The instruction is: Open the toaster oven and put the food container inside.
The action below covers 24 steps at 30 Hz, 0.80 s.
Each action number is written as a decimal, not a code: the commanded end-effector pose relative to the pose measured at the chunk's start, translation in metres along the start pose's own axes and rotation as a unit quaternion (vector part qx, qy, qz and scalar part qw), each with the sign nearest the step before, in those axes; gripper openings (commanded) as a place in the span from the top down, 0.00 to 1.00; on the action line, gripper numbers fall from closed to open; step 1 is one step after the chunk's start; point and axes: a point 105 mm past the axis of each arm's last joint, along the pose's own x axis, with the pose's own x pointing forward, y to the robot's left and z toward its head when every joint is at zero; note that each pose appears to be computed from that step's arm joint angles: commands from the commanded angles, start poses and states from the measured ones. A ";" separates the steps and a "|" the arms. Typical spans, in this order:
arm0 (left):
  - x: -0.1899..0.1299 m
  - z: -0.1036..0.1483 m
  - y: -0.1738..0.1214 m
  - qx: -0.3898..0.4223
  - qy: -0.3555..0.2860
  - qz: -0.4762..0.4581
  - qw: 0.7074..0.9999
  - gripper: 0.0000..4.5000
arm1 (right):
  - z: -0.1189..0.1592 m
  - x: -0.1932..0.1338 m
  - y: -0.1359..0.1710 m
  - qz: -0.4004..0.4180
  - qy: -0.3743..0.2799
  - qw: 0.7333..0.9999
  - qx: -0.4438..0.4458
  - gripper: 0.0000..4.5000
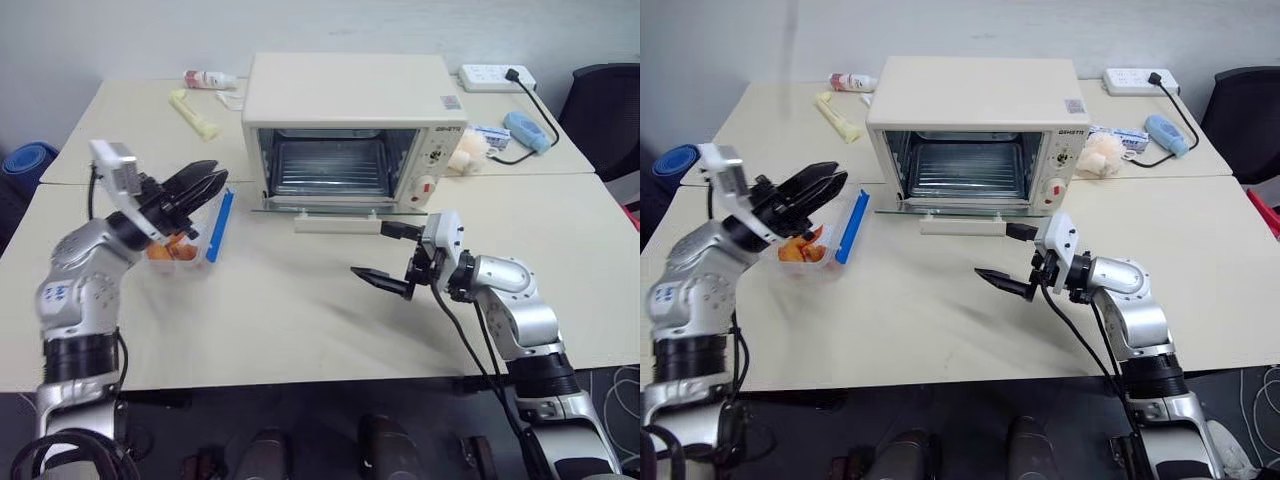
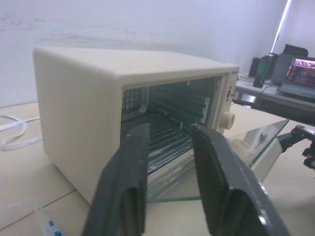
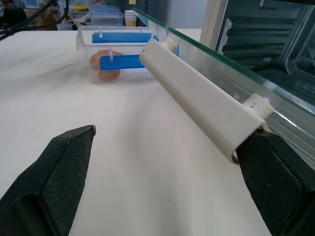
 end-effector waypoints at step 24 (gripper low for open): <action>0.030 -0.107 -0.060 0.054 0.283 -0.108 0.952 0.99 | -0.004 -0.114 0.011 -0.139 0.038 0.988 -0.057 0.00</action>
